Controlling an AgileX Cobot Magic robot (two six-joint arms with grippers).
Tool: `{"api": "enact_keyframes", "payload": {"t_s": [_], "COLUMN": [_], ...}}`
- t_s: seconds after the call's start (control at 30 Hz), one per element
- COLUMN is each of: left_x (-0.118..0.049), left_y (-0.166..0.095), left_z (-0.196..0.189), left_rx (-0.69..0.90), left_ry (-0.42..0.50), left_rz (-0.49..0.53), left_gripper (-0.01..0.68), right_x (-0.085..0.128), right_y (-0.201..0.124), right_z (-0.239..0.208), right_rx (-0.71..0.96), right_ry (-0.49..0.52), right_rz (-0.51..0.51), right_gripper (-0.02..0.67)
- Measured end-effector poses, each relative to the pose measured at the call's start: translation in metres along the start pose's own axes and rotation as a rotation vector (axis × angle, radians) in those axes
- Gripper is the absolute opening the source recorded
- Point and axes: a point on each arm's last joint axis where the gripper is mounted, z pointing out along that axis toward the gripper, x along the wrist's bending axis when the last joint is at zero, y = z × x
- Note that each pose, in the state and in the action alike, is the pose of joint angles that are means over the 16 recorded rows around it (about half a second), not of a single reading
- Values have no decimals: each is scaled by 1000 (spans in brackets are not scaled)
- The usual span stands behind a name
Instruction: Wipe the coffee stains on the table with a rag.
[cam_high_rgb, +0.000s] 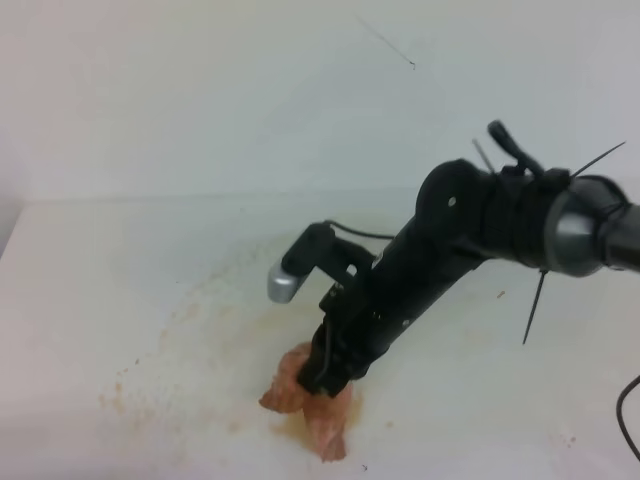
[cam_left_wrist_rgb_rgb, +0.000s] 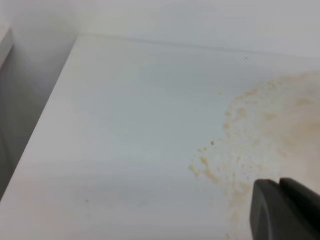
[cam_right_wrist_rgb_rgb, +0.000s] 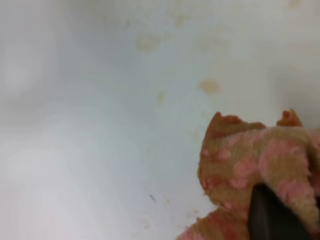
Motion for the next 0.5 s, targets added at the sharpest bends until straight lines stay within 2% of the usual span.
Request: {"api": "enact_keyframes", "payload": {"t_s": [0.5], "left_x": [0], "left_y": [1], "left_z": [0], "left_rx": [0], "left_ry": [0], "left_rz": [0], "left_gripper": [-3], "right_x": [1], "right_y": [-14], "right_z": [50], "right_rx": [78], "right_ry": [68], "right_rz": [2], "right_gripper": [40]}}
